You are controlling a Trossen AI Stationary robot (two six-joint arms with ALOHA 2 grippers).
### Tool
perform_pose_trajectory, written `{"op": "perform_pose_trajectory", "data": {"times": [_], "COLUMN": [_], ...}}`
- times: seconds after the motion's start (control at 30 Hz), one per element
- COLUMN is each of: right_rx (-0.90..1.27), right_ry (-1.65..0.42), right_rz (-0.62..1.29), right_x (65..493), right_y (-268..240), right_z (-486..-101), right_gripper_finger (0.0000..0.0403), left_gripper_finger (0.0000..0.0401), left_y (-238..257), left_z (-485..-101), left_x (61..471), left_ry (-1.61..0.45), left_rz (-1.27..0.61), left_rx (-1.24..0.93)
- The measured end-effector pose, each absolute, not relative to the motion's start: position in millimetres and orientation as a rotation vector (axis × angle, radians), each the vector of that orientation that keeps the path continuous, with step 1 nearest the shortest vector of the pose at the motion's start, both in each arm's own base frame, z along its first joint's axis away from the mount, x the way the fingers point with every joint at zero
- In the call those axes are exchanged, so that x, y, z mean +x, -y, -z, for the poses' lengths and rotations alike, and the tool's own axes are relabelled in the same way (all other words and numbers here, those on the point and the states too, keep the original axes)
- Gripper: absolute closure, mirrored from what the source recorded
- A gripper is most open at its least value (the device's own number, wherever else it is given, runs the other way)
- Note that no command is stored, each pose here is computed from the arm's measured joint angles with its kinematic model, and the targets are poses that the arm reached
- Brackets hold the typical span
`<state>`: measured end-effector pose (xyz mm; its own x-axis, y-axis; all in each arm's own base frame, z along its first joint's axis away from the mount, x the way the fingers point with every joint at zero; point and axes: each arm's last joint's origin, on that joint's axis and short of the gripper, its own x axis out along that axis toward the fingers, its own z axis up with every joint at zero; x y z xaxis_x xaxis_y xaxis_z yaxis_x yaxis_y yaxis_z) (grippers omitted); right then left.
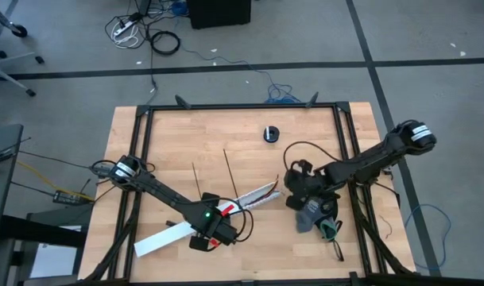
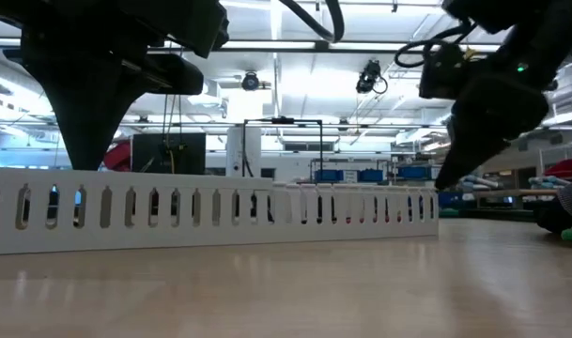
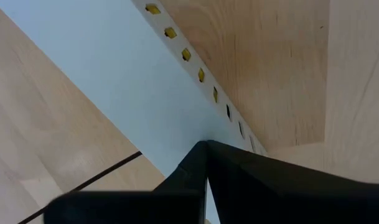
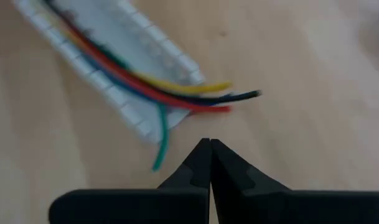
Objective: Ziptie cables
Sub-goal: Close the white cable duct
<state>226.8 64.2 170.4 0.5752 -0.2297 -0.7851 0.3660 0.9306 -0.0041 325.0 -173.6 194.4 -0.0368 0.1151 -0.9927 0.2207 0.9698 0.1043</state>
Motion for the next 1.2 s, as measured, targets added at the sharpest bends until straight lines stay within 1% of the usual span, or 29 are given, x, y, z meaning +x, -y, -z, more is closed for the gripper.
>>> {"op": "perform_pose_trajectory", "data": {"times": [0.17,0.37,0.47,0.6,0.77,1.03,1.2], "right_rx": [0.167,0.199,0.220,0.241,0.300,0.309,0.318], "right_ry": [-0.886,-0.870,-0.832,-0.772,-0.747,-0.733,-0.731], "right_rz": [0.483,0.478,0.458,0.421,0.303,0.287,0.284], "right_x": [238.8,260.0,267.5,271.9,276.0,275.6,275.5], "right_y": [-52.1,-56.0,-59.9,-68.0,-79.0,-86.0,-88.1], "right_z": [-154.0,-122.6,-115.2,-115.8,-118.7,-118.1,-118.5], "right_gripper_finger": [0.0403,0.0403,0.0403,0.0403,0.0402,0.0402,0.0402], "left_gripper_finger": [0.0401,0.0401,0.0401,0.0401,0.0401,0.0401,0.0401], "left_y": [173.7,173.8,173.9,174.5,172.2,166.1,164.2], "left_z": [-194.2,-194.0,-193.9,-193.5,-193.2,-191.2,-175.7], "left_x": [325.2,325.4,324.9,324.4,327.2,334.8,341.2], "left_ry": [-1.610,-1.607,-1.614,-1.621,-1.607,-1.574,-1.637], "left_rz": [0.088,0.095,0.099,0.116,0.124,0.123,0.168], "left_rx": [0.263,0.272,0.270,0.267,0.268,0.272,0.232]}}
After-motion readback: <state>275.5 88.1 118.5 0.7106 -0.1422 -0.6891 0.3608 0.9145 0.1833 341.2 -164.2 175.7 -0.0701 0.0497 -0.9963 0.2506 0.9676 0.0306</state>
